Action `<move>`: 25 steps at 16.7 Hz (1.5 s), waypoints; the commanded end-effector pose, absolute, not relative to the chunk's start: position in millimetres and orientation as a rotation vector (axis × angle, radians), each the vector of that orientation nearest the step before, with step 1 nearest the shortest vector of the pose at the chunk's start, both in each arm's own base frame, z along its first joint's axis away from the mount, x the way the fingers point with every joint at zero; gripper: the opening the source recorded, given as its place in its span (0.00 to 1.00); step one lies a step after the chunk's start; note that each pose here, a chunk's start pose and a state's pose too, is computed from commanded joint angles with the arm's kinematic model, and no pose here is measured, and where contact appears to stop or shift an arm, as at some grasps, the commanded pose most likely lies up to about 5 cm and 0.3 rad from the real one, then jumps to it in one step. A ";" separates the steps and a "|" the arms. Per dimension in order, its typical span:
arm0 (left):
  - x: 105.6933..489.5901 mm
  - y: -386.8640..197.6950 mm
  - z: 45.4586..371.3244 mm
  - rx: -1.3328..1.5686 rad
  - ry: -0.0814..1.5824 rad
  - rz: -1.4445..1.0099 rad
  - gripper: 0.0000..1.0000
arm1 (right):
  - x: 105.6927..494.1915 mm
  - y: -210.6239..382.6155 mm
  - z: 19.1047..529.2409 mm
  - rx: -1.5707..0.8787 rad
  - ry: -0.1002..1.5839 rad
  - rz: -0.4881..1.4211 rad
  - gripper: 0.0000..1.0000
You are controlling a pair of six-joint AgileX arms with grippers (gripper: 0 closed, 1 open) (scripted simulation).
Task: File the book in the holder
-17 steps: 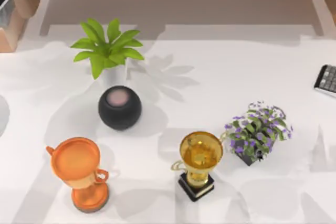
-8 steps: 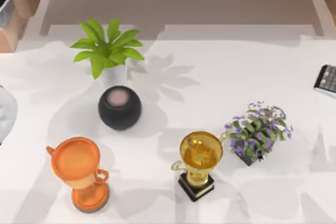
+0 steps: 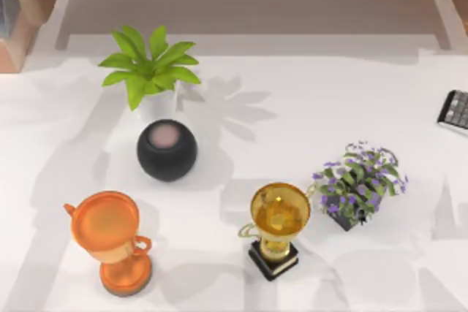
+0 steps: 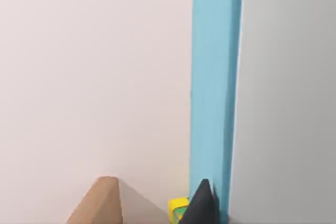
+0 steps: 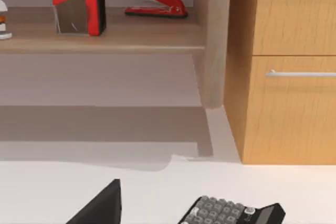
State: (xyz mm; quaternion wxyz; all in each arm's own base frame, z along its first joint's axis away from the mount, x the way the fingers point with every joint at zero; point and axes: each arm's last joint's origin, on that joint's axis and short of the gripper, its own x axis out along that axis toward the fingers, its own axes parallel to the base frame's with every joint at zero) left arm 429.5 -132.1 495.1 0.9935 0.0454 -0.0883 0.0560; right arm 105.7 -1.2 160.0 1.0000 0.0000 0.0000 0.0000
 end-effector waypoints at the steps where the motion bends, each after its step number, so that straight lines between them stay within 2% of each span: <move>1: 432.1 -105.6 497.5 0.139 -0.193 0.156 0.00 | 105.7 -1.2 160.0 0.000 0.000 0.000 1.00; 3: 438.1 -47.6 493.4 0.261 -0.195 0.255 0.00 | 105.7 -1.2 160.0 0.000 0.000 0.000 1.00; 6: 444.9 48.6 461.1 0.489 -0.102 0.402 0.00 | 105.7 -1.2 160.0 0.000 0.000 0.000 1.00; 10: 427.2 175.7 378.1 0.792 0.164 0.509 0.00 | 105.7 -1.2 160.0 0.000 0.000 0.000 1.00; 14: 374.8 259.0 277.8 1.024 0.449 0.444 0.00 | 105.7 -1.2 160.0 0.000 0.000 0.000 1.00; 17: 335.7 275.4 216.1 1.163 0.560 0.298 0.00 | 105.7 -1.2 160.0 0.000 0.000 0.000 1.00; 19: 321.7 266.2 189.8 1.260 0.551 0.178 0.00 | 105.7 -1.2 160.0 0.000 0.000 0.000 1.00; 25: 335.3 198.5 161.7 1.524 0.273 -0.149 0.00 | 105.7 -1.2 160.0 0.000 0.000 0.000 1.00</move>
